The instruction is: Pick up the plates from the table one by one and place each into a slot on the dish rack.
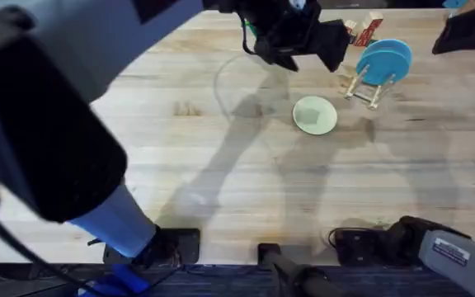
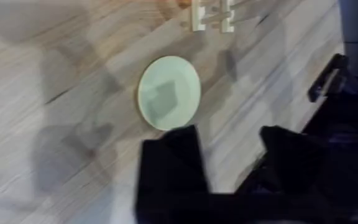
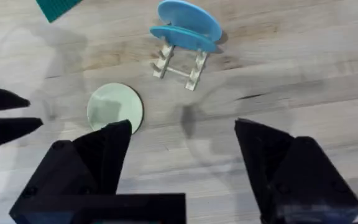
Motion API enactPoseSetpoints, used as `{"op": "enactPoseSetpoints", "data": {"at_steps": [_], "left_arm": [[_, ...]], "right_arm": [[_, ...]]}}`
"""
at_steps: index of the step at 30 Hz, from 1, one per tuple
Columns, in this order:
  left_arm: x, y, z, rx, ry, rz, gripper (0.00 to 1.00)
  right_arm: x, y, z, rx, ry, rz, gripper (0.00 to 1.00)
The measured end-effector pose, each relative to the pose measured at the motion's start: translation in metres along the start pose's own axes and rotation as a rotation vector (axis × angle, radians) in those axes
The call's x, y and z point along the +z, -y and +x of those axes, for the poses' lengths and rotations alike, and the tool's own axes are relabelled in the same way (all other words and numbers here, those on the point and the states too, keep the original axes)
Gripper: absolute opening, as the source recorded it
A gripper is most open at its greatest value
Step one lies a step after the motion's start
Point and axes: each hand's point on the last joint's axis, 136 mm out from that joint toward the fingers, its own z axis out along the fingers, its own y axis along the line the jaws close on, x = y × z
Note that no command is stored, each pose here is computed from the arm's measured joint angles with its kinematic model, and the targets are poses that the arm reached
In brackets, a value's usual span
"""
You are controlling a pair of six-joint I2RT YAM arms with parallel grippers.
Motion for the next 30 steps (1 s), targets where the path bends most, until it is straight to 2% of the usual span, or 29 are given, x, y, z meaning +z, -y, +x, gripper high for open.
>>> {"op": "enactPoseSetpoints", "data": {"at_steps": [4,6,7,13,18,24,30], "left_arm": [[0.006,0.008,-0.003,-0.035,-0.004,0.064,0.28],[0.006,0.012,-0.006,-0.044,0.006,0.085,0.098],[0.006,0.013,-0.008,-0.049,0.011,0.091,0.058],[0.005,0.019,-0.013,-0.105,0.024,0.123,0.042],[0.003,0.016,-0.007,-0.16,-0.004,0.126,0.042],[-0.002,0.004,-0.018,-0.175,0.036,0.162,0.042],[0.022,-0.015,-0.001,-0.204,0.021,0.217,0.042]], "right_arm": [[0.0,0.0,0.0,0.0,0.0,0.0,0.996],[0.0,0.0,0.0,0.0,0.0,0.0,0.996],[0.0,0.0,0.0,0.0,0.0,0.0,0.996],[0.0,0.0,0.0,0.0,0.0,0.0,0.995],[0.0,0.0,0.0,0.0,0.0,0.0,0.995],[0.0,0.0,0.0,-0.01,0.0,0.0,0.996],[0.0,0.0,0.0,-0.013,0.0,0.0,0.996]]}}
